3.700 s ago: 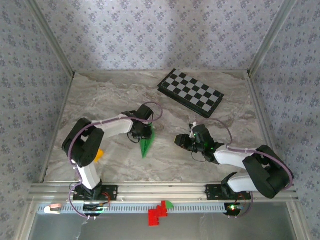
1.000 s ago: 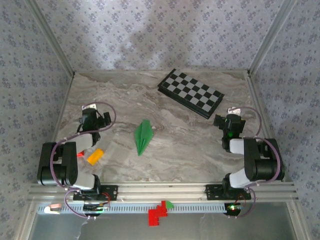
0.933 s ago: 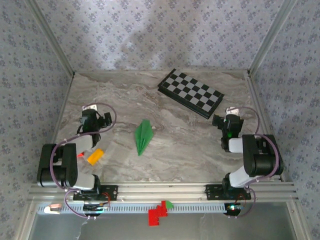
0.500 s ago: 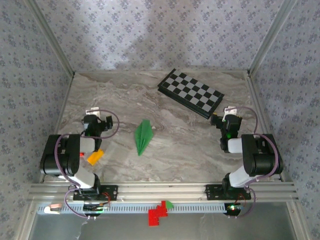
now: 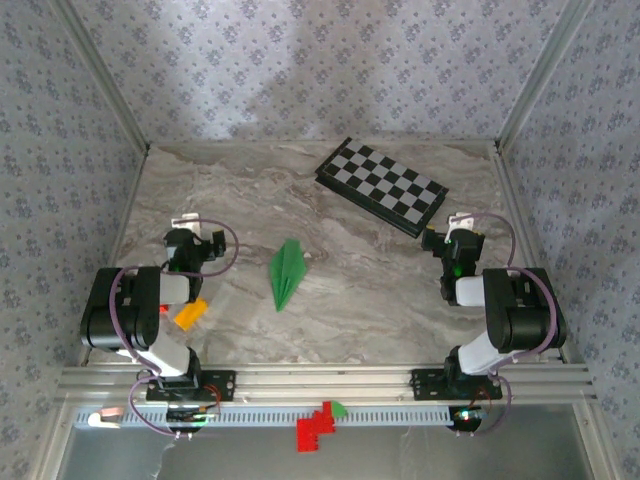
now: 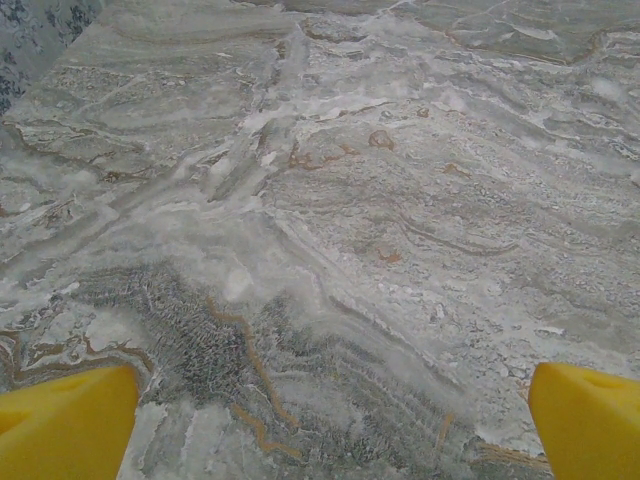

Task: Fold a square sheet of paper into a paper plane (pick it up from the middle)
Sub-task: Reset both arms

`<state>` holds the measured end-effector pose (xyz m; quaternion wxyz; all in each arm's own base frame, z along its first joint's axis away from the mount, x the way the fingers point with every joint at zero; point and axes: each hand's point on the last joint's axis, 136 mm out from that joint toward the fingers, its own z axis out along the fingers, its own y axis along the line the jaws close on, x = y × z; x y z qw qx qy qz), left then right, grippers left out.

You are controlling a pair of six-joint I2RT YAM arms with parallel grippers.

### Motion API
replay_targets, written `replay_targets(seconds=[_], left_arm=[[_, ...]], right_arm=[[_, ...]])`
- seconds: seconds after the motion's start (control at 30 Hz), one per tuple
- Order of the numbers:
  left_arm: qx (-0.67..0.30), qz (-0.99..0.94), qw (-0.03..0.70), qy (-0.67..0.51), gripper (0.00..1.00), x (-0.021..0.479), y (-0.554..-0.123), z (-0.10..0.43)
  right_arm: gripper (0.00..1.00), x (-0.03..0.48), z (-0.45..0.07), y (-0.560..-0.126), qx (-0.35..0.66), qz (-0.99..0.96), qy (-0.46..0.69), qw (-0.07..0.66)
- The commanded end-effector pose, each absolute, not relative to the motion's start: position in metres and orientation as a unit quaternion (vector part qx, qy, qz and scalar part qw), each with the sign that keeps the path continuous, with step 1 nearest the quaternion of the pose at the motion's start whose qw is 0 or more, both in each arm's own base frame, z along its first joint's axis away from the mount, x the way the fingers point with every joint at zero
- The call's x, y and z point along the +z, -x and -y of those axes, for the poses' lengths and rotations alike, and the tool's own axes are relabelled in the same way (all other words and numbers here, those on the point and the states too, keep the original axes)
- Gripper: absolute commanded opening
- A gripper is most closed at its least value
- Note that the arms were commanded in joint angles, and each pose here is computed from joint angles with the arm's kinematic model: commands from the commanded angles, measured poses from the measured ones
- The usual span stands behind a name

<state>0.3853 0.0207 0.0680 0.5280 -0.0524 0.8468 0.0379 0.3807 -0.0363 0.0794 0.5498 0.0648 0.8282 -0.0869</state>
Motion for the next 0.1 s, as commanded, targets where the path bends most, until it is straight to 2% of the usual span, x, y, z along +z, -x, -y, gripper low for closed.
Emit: replay_targets(seconds=[0.0, 0.07], left_arm=[[0.033, -0.829, 0.557, 0.046, 0.99, 0.0894, -0.397, -0.0198], [0.033, -0.829, 0.556, 0.046, 1.0, 0.0889, -0.3967, -0.02]], right_arm=[[1.0, 0.0869, 0.0273, -0.3886, -0.078, -0.824, -0.04, 0.56], [1.0, 0.0884, 0.0272, -0.3889, -0.077, -0.822, -0.039, 0.562]])
